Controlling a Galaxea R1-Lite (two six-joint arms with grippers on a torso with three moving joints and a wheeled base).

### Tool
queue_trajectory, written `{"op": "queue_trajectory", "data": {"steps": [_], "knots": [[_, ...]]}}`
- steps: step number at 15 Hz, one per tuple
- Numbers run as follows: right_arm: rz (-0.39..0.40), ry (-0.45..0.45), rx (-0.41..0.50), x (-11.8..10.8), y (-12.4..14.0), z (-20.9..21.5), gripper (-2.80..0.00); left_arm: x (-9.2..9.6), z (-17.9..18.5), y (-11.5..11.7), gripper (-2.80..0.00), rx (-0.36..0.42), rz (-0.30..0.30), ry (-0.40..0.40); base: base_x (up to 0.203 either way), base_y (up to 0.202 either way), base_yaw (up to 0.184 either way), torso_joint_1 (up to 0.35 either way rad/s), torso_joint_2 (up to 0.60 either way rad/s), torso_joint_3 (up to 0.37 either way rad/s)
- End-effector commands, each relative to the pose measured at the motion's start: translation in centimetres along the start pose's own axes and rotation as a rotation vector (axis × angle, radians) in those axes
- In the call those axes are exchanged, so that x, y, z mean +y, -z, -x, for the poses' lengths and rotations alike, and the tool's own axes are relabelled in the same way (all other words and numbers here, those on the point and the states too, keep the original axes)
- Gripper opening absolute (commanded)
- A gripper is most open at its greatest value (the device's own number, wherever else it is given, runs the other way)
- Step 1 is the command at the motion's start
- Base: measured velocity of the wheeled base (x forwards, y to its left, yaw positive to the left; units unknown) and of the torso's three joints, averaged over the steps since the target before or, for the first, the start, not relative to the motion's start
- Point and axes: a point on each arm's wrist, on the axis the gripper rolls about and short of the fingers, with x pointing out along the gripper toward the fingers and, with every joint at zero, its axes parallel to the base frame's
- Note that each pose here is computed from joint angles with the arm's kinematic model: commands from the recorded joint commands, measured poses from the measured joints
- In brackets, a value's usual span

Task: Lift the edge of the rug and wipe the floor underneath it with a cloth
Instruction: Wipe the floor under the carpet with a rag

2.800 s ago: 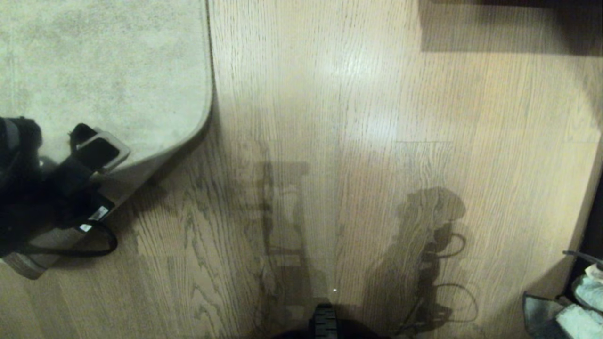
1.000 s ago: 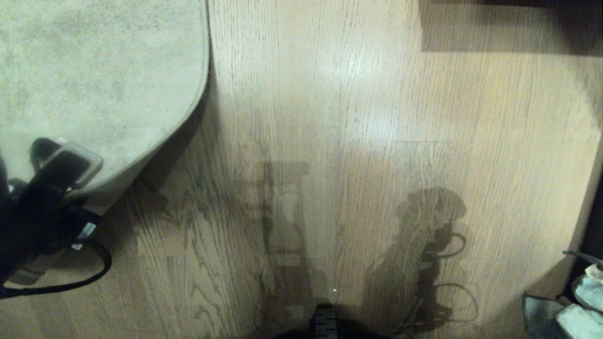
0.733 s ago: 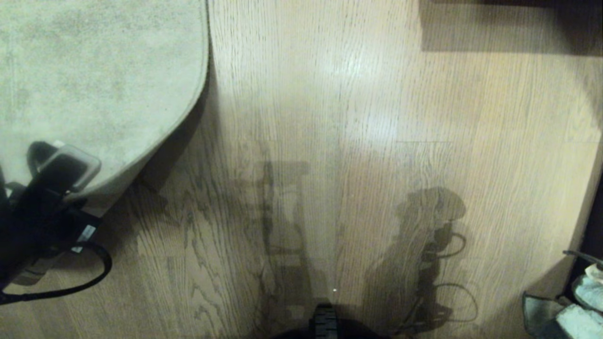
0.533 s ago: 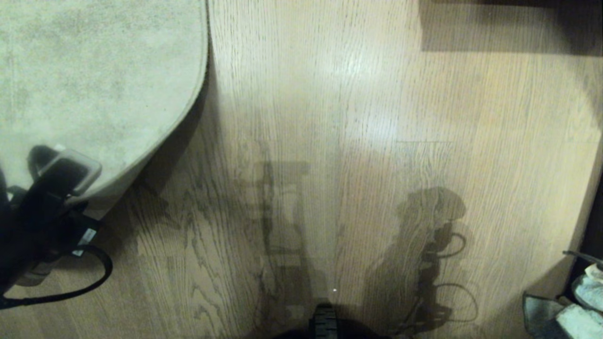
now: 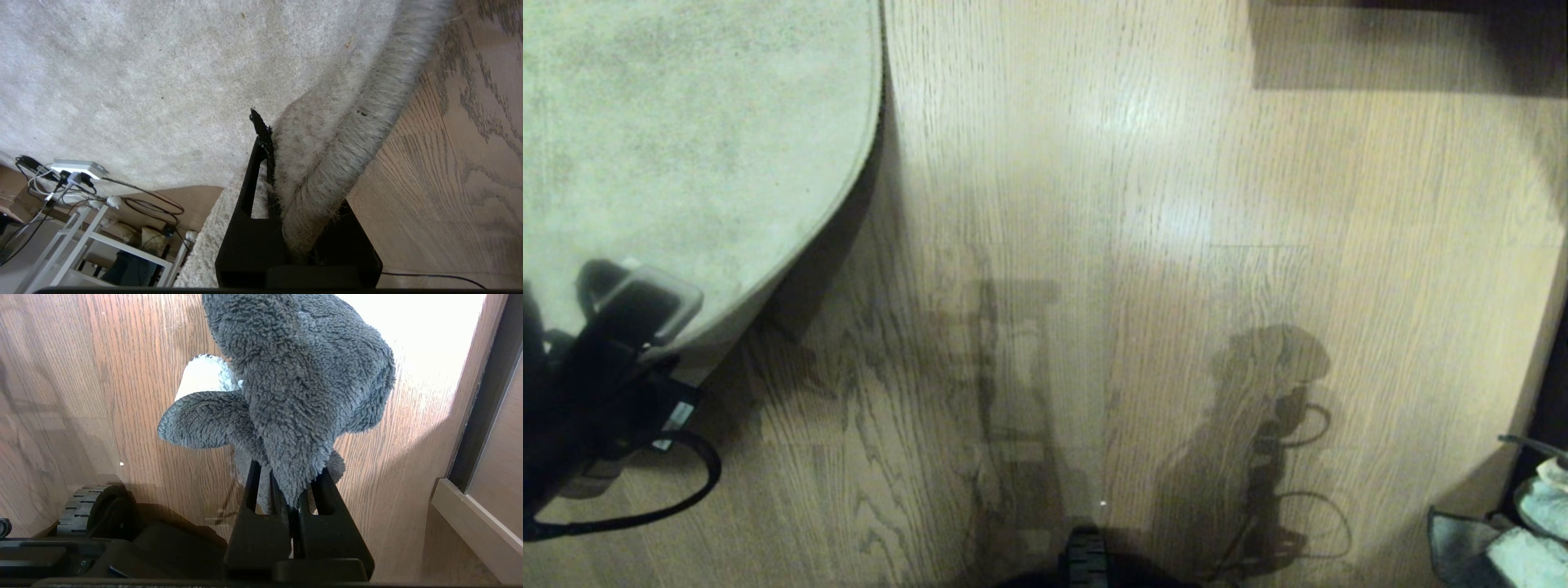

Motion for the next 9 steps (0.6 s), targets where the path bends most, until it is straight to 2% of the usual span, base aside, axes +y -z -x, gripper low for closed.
{"op": "queue_trajectory", "data": {"steps": [1,6,9], "knots": [[0.0,-0.001,0.001,0.0,-0.01,-0.01,-2.8,-0.11,-0.22,0.04,-2.8,0.007,-0.005,0.0,0.0,0.0,0.0,0.0,0.0,0.0],[-0.001,-0.001,0.001,0.0,-0.01,-0.01,-2.8,-0.26,-0.21,0.23,-2.8,0.014,0.004,0.002,0.0,0.0,0.0,0.0,0.0,0.0],[0.001,-0.001,0.001,0.0,-0.01,-0.01,-2.8,-0.38,-0.21,0.47,-2.8,0.003,0.014,-0.024,0.0,0.0,0.0,0.0,0.0,0.0]]}}
